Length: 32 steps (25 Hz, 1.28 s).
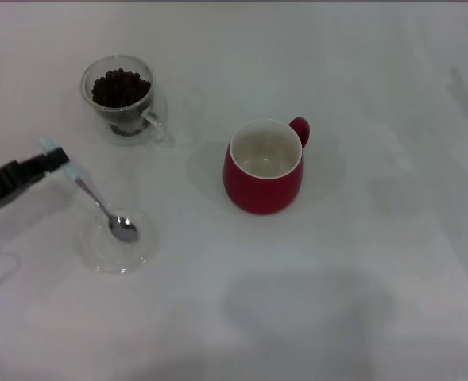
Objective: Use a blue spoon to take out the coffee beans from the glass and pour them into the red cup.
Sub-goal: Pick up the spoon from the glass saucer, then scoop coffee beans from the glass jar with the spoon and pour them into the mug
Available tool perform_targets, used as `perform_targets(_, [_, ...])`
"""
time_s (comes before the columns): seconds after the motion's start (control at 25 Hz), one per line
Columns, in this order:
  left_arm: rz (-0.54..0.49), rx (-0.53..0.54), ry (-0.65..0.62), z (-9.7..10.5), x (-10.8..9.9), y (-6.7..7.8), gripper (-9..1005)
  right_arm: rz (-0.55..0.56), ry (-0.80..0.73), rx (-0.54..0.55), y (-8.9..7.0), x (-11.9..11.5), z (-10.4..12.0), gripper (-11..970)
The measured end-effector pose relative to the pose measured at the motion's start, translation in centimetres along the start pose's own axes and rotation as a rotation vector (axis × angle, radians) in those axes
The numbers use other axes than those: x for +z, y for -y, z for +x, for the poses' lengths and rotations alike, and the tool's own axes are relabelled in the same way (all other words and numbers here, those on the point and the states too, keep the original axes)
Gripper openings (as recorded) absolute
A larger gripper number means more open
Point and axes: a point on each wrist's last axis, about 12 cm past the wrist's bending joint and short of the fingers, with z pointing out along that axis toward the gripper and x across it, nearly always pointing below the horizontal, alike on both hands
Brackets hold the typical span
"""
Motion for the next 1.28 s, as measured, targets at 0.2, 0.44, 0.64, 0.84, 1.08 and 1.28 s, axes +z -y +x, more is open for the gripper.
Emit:
perform_targets(0.2, [0.075,0.073,0.067,-1.4,-0.9,0.8,133,0.000,0.000,0.002,0.0,0.0,0.0,876])
perform_targets(0.44, [0.169,0.207,0.216,-4.6,-1.7,2.3,130,0.008,0.000,0.027,0.1,-0.2,0.1,876])
perform_targets(0.64, [0.164,0.354,0.480,-9.2,-1.1,3.6,130,0.006,0.000,0.028,0.0,-0.2,0.1,876])
perform_targets(0.84, [0.113,0.445,0.415,-10.6,2.8,4.6,130,0.000,0.005,0.035,-0.2,-0.1,0.0,876])
perform_targets(1.08, [0.059,0.564,0.334,-8.9,7.9,5.6,129,-0.002,0.005,0.045,-0.3,-0.3,0.1,876])
perform_targets(1.28, [0.004,0.616,0.272,-8.4,9.3,5.4,129,0.001,-0.007,0.064,-0.3,-0.8,0.3,876])
